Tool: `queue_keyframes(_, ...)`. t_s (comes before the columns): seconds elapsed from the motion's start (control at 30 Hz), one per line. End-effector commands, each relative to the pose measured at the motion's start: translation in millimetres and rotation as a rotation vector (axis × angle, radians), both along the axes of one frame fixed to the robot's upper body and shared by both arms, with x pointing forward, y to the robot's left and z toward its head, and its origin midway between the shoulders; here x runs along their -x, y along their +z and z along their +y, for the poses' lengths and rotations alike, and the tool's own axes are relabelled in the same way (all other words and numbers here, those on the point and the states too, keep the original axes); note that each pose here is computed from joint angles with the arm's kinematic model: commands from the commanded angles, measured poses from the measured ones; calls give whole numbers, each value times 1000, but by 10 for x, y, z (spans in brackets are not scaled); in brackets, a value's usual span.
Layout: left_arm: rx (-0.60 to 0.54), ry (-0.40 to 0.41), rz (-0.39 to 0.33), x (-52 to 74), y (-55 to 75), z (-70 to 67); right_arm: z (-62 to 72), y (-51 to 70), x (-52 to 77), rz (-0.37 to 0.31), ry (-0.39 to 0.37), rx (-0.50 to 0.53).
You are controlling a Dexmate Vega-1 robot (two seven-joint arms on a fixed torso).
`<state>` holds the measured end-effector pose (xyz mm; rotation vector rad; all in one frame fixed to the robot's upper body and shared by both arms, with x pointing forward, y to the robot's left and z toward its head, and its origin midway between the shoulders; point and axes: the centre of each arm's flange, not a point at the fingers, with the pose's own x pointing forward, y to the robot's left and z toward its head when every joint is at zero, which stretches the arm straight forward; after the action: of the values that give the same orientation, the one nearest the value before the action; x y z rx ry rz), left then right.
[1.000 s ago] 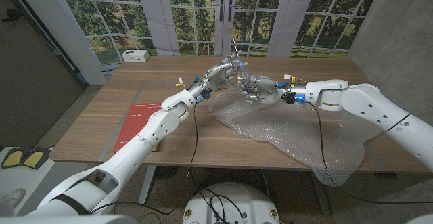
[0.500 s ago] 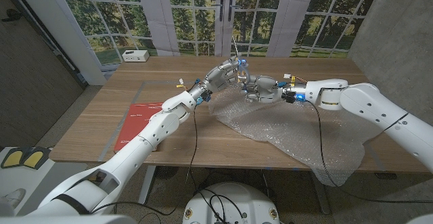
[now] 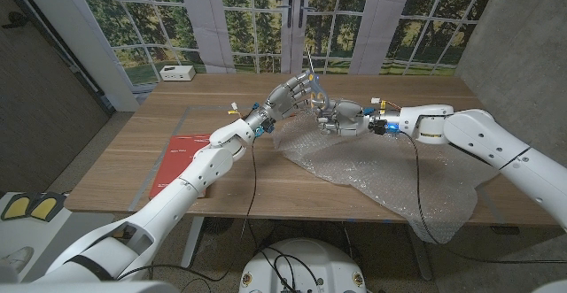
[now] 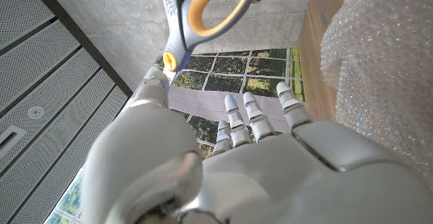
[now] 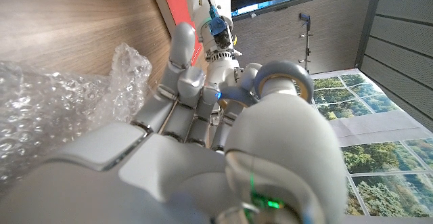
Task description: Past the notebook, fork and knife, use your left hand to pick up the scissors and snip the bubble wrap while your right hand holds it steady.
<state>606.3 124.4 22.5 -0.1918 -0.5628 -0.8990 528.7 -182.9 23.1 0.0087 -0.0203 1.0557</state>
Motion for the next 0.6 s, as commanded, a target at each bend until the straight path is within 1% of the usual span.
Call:
queue_keyframes(0.03, 15, 49, -38, 153, 83, 194, -145, 57, -71, 14, -40, -58)
queue_keyframes(0.13, 17, 69, -47, 190, 117, 269, -195, 90, -79, 3, -52, -62)
queue_keyframes(0.3, 13, 97, -56, 228, 167, 369, -215, 123, -93, -5, -54, -60)
queue_keyframes(0.43, 23, 79, -61, 227, 166, 393, -277, 148, -104, -12, -75, -74)
queue_keyframes(0.5, 21, 89, -61, 225, 160, 402, -325, 163, -104, -17, -89, -74)
queue_keyframes(0.53, 21, 92, -61, 223, 153, 411, -370, 171, -105, -16, -97, -74)
queue_keyframes(0.6, 21, 93, -62, 220, 149, 412, -391, 176, -103, -19, -103, -72)
